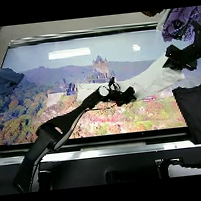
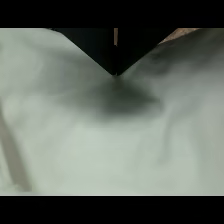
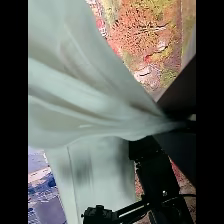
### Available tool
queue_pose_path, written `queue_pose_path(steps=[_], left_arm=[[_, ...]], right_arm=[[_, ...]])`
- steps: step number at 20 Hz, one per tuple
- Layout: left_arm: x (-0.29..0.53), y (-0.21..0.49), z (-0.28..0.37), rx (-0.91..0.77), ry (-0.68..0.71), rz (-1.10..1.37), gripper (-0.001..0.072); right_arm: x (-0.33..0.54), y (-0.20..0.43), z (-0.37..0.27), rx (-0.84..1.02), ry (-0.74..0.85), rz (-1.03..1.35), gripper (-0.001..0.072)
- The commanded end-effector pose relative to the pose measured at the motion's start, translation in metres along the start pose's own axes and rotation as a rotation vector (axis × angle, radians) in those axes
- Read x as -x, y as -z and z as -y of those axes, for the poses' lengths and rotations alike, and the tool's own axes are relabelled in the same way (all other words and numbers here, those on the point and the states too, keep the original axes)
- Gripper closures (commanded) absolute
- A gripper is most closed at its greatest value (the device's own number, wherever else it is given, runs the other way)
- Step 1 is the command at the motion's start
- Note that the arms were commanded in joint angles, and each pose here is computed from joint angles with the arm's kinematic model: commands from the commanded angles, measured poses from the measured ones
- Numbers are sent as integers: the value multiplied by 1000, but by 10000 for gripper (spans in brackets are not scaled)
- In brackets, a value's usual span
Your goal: Fold the clothes and pants, and hang the long-sleeved shirts on hangers.
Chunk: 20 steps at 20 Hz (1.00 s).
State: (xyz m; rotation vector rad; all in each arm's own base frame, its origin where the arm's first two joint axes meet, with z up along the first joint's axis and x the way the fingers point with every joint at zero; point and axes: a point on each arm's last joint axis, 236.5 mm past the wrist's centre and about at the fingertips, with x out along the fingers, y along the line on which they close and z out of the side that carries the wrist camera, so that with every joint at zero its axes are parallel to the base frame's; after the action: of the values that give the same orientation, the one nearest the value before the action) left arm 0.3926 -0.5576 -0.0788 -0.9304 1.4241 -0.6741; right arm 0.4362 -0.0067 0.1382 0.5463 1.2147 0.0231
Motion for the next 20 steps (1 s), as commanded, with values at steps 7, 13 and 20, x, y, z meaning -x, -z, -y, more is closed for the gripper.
queue_pose_path(steps=[7, 13, 20], left_arm=[[113, -69, -1, -172, -177, 56, 695], [380, -149, -45, -233, -639, 311, 692], [547, -159, -57, -92, -654, 540, 691]], right_arm=[[1, -15, -16, -52, -49, 69, 680], [-28, 15, -110, 7, -133, 42, 680], [-110, 81, -217, 71, -204, -53, 681]])
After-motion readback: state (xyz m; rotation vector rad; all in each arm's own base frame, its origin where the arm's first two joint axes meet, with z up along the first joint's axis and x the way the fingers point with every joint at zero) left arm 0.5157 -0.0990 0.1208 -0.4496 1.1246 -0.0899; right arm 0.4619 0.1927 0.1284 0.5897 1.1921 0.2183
